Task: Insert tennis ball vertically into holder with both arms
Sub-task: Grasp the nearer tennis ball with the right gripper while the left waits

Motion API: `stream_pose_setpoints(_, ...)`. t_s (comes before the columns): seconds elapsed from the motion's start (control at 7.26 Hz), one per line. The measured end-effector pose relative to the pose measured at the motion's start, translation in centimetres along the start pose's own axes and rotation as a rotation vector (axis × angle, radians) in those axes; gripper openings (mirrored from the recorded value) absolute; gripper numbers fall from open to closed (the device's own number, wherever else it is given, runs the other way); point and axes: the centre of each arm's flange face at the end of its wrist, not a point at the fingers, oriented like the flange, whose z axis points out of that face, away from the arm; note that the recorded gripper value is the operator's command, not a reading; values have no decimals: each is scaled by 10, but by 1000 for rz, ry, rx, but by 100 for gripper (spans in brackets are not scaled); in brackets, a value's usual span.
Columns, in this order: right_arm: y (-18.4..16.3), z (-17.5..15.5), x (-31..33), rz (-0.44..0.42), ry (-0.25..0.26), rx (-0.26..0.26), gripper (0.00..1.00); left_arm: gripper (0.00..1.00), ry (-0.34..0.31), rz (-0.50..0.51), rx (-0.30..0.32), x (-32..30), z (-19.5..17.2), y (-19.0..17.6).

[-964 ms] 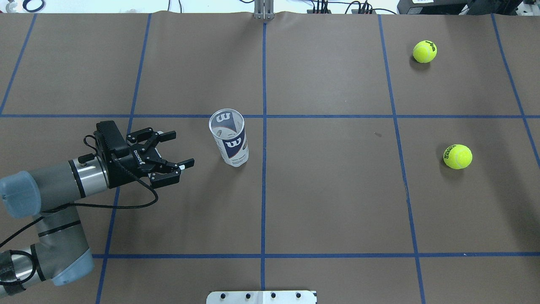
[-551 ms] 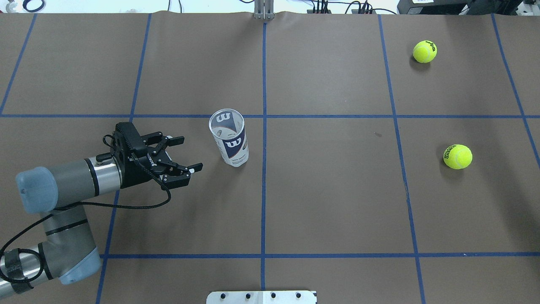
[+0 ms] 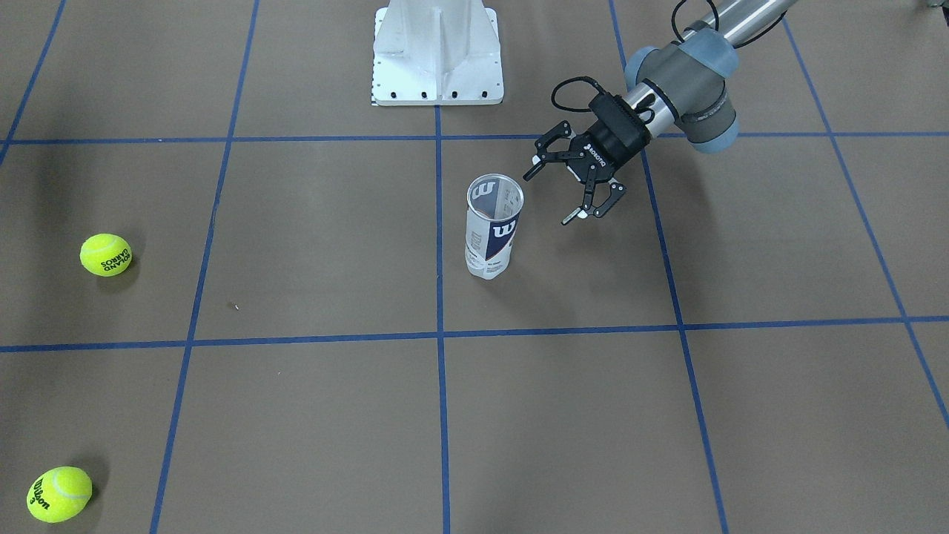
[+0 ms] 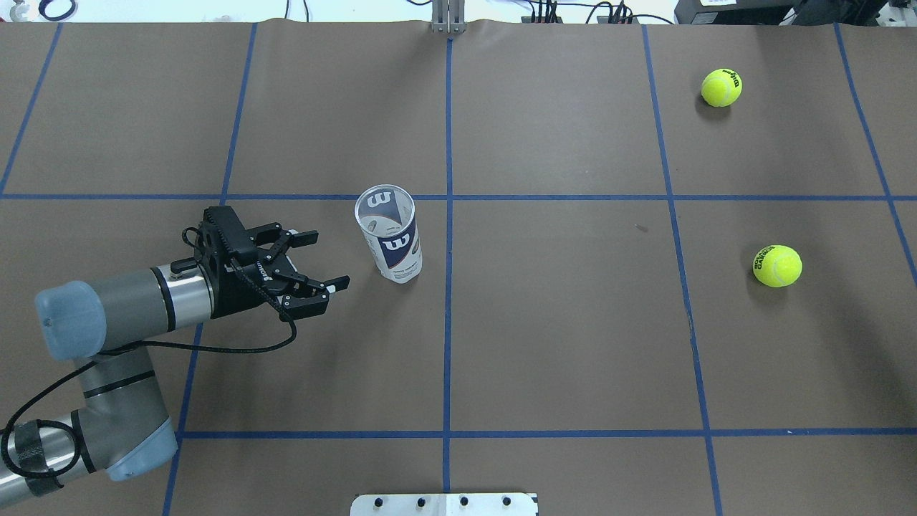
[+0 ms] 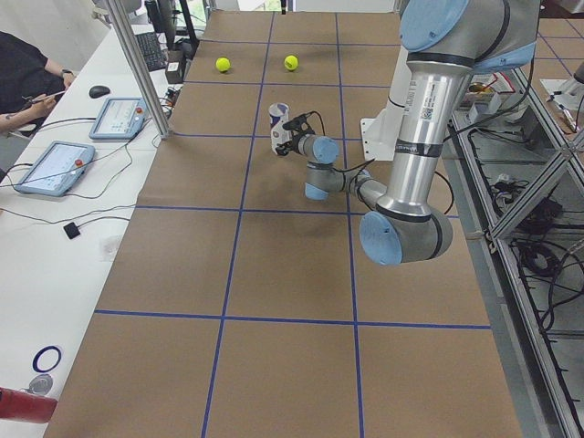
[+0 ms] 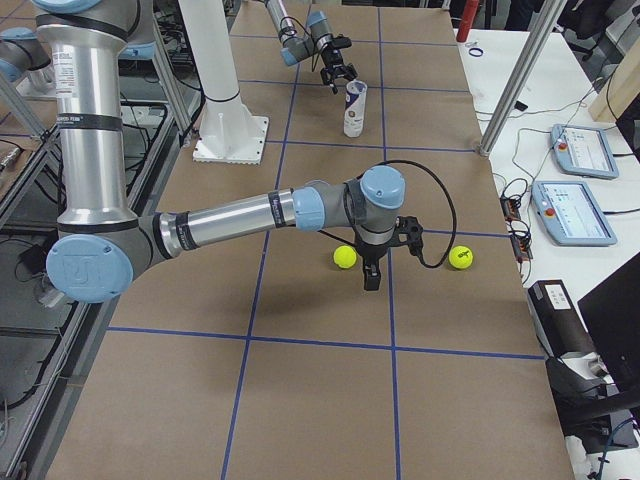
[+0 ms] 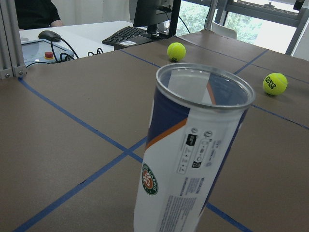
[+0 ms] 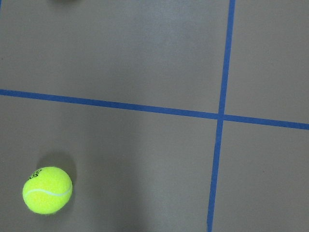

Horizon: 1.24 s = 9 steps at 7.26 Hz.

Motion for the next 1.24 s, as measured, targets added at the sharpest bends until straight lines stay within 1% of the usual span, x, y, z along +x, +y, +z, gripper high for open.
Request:
stream_pose_setpoints(0.14, 0, 14, -18, 42, -30, -1, 99, 99, -1, 0, -3, 0, 2, 1)
stream_pose_setpoints(0.41, 6, 45, -49, 94, -73, 20, 99, 99, -3, 0, -7, -1, 10, 2)
stream_pose_setpoints(0.55, 9, 62, -66, 110, -71, 17, 99, 99, -4, 0, -9, -1, 12, 3)
stream_pose_setpoints(0.69, 11, 79, -86, 100, -48, 27, 99, 99, -5, 0, -10, -2, 13, 3)
stream_pose_setpoints(0.83, 13, 94, -104, 67, -28, 47, 99, 99, -4, 0, -9, -1, 14, 3)
stream_pose_setpoints(0.96, 14, 105, -115, 38, -15, 55, 99, 99, -2, -1, -5, 0, 14, 1)
stream_pose_setpoints(1.24, 19, 130, -128, -1, 7, 34, 99, 99, 0, -1, 0, 0, 14, -1)
